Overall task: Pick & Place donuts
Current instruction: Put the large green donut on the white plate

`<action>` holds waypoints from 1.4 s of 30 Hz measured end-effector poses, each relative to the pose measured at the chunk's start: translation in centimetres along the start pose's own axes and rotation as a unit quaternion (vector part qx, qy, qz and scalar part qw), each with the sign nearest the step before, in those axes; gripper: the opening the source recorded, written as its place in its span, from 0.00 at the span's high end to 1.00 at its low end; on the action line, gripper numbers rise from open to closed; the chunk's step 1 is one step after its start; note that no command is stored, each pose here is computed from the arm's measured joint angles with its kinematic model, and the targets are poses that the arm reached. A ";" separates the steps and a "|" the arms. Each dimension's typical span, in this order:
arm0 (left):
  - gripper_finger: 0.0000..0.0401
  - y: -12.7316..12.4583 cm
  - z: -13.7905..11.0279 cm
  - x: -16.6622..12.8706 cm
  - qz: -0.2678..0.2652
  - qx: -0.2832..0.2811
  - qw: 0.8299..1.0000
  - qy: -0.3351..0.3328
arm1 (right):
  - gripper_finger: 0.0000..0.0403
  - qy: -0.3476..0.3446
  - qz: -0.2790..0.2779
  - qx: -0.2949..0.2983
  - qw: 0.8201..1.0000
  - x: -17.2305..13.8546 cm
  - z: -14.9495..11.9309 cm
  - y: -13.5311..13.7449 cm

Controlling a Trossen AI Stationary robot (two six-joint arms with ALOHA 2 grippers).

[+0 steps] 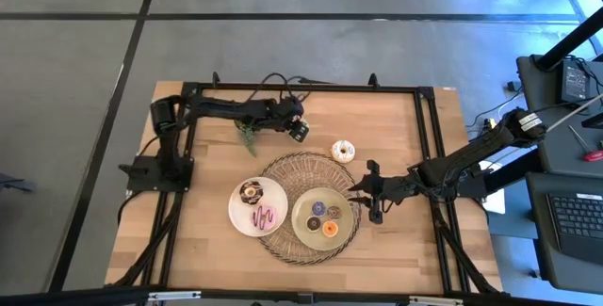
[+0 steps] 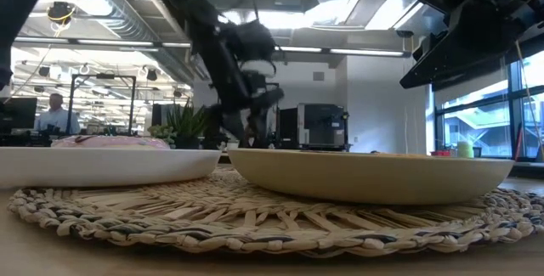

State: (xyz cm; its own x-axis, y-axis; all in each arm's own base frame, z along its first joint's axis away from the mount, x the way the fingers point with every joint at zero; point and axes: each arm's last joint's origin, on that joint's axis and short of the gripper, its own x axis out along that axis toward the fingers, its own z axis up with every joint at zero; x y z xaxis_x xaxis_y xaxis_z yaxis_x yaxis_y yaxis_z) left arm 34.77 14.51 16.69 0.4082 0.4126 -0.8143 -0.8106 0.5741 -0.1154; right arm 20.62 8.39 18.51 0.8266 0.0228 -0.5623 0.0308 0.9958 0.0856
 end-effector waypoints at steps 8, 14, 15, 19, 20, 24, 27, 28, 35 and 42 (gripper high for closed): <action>0.45 0.6 -0.6 2.3 0.007 -0.023 0.999 0.025 | 0.66 -0.001 0.000 0.000 1.000 0.0 0.0 0.0; 0.47 0.7 -0.6 2.2 0.007 -0.023 0.999 0.025 | 0.66 0.000 0.000 -0.001 1.000 0.0 0.0 0.0; 0.49 0.7 -0.6 2.2 0.007 -0.023 0.999 0.026 | 0.66 0.000 0.000 -0.002 1.000 0.0 0.0 0.0; 0.57 0.7 -0.6 2.2 0.008 -0.019 0.999 0.026 | 0.66 0.000 0.000 -0.002 1.000 0.0 0.0 0.0; 0.59 0.7 -0.6 2.2 0.008 -0.019 0.999 0.027 | 0.66 0.000 0.000 -0.002 1.000 0.0 0.0 0.0; 0.70 0.7 -0.6 2.2 0.009 -0.018 0.999 0.027 | 0.66 0.000 0.000 -0.003 1.000 0.0 0.0 0.0; 0.77 0.7 -0.6 2.2 0.009 -0.016 0.999 0.027 | 0.66 0.000 0.000 -0.003 1.000 0.0 0.0 0.0; 0.79 0.7 -0.6 2.2 0.009 -0.012 1.000 0.027 | 0.66 0.000 0.000 -0.003 1.000 0.0 0.0 0.0; 0.92 0.5 0.5 0.1 -0.014 0.013 1.000 -0.001 | 0.66 0.000 0.000 -0.003 1.000 0.0 0.0 0.0; 0.98 -0.7 1.9 -6.8 -0.084 0.054 0.993 -0.061 | 0.66 0.003 -0.001 -0.004 1.000 0.0 -0.1 0.0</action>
State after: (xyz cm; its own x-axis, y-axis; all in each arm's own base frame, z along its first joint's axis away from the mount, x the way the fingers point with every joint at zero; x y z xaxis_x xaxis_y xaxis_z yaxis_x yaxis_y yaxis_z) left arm 33.38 12.64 23.39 0.5866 0.3836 -0.7133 -0.6802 0.7115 -0.1767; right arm 20.58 8.37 18.45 0.8227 0.0205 -0.5681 0.0291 0.9965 0.0781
